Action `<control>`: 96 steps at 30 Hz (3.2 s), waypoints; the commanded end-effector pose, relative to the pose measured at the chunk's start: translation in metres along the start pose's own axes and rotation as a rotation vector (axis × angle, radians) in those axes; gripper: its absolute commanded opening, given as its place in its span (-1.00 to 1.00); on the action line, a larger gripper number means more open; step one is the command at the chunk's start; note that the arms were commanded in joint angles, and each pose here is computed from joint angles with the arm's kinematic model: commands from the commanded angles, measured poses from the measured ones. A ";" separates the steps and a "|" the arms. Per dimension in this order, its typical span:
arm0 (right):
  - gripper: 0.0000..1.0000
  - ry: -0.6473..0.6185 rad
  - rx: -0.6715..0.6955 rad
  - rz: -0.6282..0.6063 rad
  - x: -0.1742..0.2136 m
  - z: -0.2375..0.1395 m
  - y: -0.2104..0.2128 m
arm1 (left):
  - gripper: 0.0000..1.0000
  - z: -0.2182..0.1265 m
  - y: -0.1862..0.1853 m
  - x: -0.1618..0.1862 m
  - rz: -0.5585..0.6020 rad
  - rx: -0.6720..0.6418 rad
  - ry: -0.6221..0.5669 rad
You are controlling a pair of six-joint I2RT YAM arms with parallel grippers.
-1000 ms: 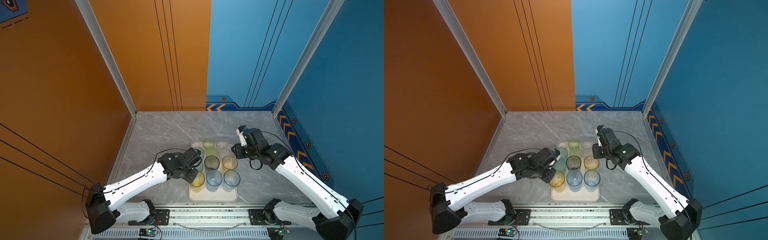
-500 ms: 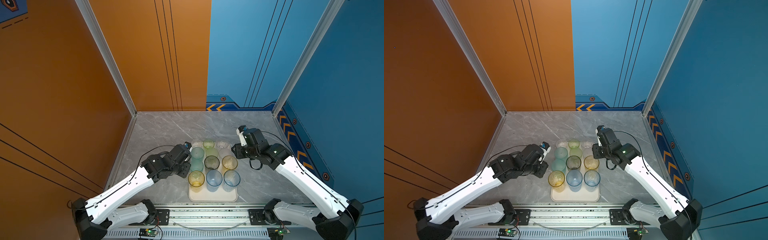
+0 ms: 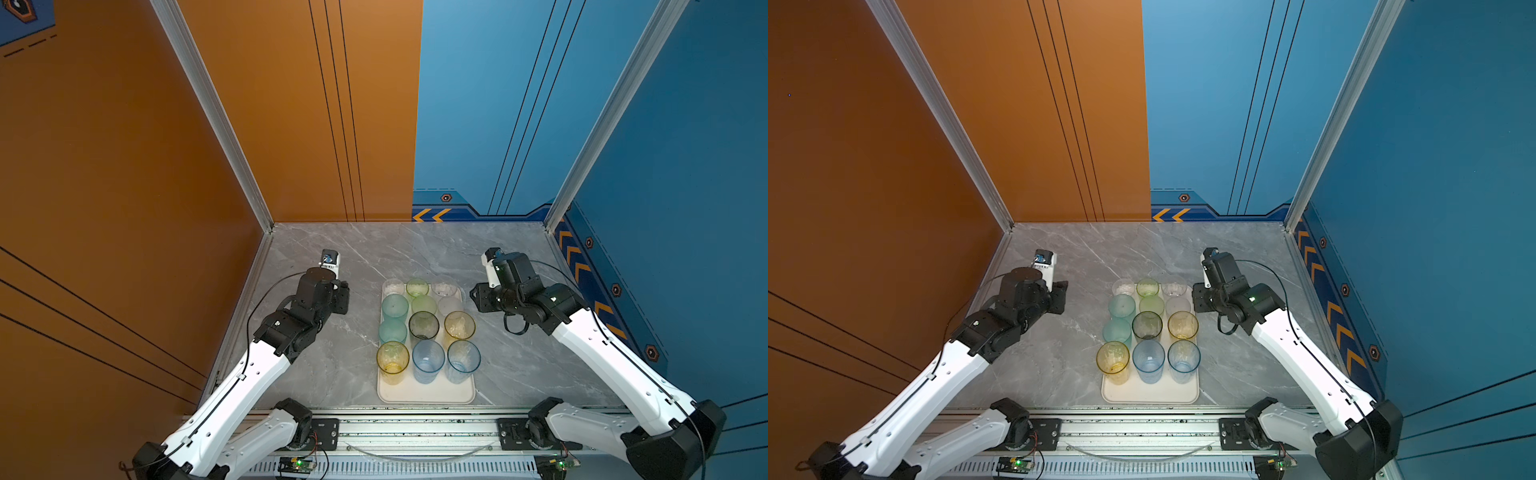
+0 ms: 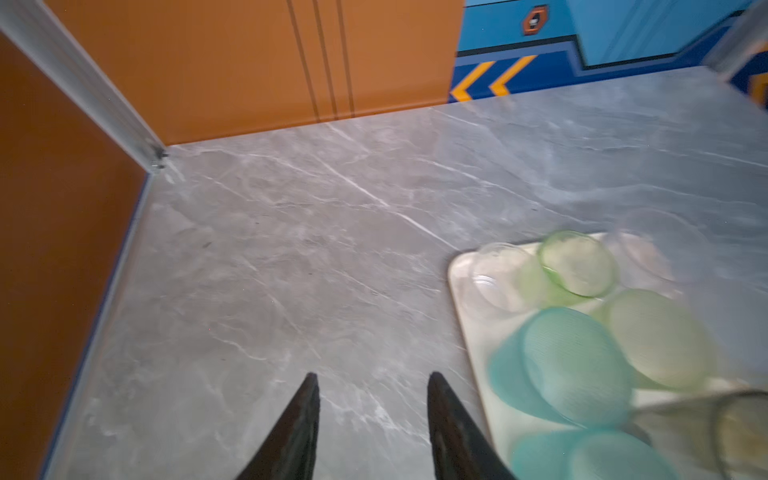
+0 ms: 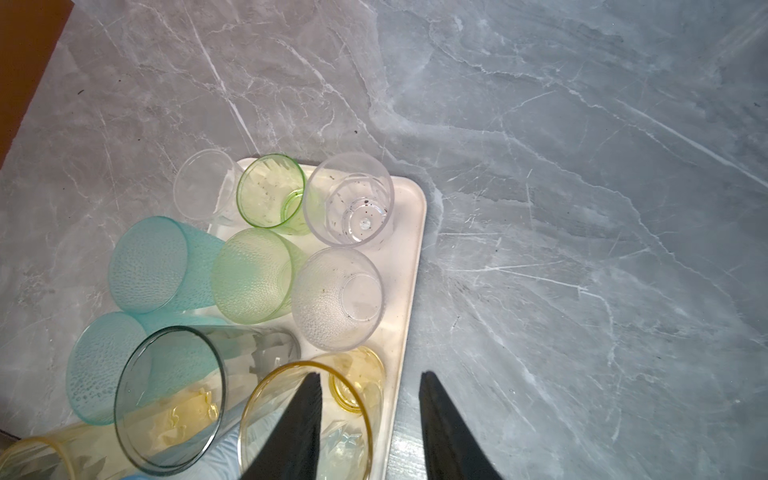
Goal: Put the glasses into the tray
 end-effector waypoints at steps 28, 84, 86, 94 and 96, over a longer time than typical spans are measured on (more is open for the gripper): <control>0.17 -0.209 0.203 0.094 0.003 0.061 -0.071 | 0.95 0.146 0.068 0.116 -0.050 -0.241 -0.174; 1.00 -0.575 0.388 0.055 0.050 0.145 -0.160 | 0.95 0.148 0.063 0.121 -0.025 -0.234 -0.198; 1.00 -0.577 0.389 0.056 0.050 0.145 -0.160 | 0.95 0.148 0.063 0.120 -0.026 -0.233 -0.201; 1.00 -0.578 0.388 0.056 0.049 0.145 -0.160 | 0.95 0.148 0.063 0.120 -0.023 -0.234 -0.201; 1.00 -0.575 0.390 0.057 0.050 0.145 -0.160 | 0.95 0.148 0.063 0.120 -0.024 -0.234 -0.201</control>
Point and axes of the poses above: each gripper's point midway between its finger pads, its own z axis out along the fingers, its own y axis along the line the jaws close on, x = y × z, the point moved 9 cm from there along -z, back along the fingers, and after that the axes turned 1 degree about z, right-handed, at the moved point
